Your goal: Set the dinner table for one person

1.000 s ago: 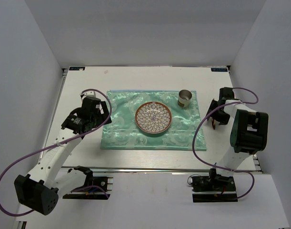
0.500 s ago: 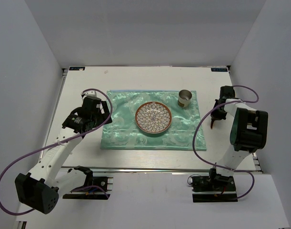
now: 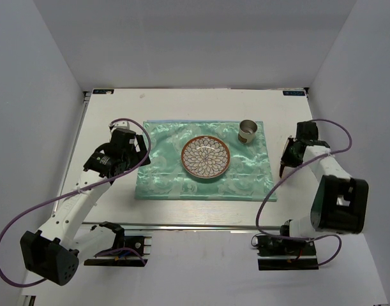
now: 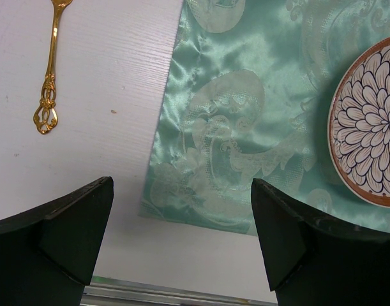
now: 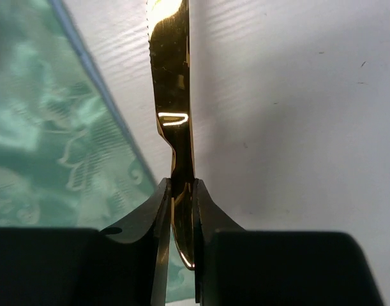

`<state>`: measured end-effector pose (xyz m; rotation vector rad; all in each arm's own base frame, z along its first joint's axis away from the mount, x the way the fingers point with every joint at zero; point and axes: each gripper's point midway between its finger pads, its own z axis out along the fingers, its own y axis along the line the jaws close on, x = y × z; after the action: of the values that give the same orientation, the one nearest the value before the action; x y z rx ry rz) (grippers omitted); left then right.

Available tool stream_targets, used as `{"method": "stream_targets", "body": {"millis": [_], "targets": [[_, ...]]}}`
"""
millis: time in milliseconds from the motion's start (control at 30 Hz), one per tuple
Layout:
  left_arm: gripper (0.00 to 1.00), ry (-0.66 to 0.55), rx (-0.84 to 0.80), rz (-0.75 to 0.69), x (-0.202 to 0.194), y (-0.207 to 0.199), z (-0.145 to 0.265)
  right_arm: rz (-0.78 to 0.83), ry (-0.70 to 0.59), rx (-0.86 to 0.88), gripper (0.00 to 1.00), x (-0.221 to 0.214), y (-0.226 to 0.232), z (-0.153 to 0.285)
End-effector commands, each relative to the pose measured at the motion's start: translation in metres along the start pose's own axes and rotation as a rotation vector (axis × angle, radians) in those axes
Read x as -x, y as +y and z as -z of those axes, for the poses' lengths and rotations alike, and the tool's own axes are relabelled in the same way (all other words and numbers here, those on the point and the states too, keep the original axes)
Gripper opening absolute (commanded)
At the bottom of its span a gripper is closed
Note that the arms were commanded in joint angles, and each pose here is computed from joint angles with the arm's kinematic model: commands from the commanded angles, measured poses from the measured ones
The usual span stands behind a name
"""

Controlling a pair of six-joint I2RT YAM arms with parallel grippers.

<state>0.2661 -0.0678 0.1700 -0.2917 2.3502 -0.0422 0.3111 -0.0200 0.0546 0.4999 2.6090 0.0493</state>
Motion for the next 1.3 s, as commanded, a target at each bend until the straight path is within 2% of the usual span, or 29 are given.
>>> {"method": "stream_targets", "body": {"millis": [0,200,367,567,933,1267], "targets": [[0.98,-0.017,-0.008,-0.001,0.002,-0.001,0.003,0.002,-0.072,0.081,0.00,0.004,0.017,0.033],[0.98,-0.030,-0.005,0.005,0.005,0.001,0.005,0.026,-0.032,0.168,0.00,-0.044,0.031,0.039],[0.98,-0.027,0.004,0.007,0.004,0.002,0.004,0.093,-0.010,0.202,0.00,-0.067,0.045,0.041],[0.98,-0.027,0.014,0.012,0.004,0.003,0.004,0.157,0.008,0.273,0.00,-0.070,0.071,0.043],[0.98,-0.023,0.027,0.015,0.003,0.005,0.003,0.229,0.049,0.230,0.00,-0.069,0.092,0.018],[0.98,-0.020,0.032,0.014,0.002,0.006,0.002,0.233,0.025,0.147,0.00,-0.058,0.085,0.003]]}}
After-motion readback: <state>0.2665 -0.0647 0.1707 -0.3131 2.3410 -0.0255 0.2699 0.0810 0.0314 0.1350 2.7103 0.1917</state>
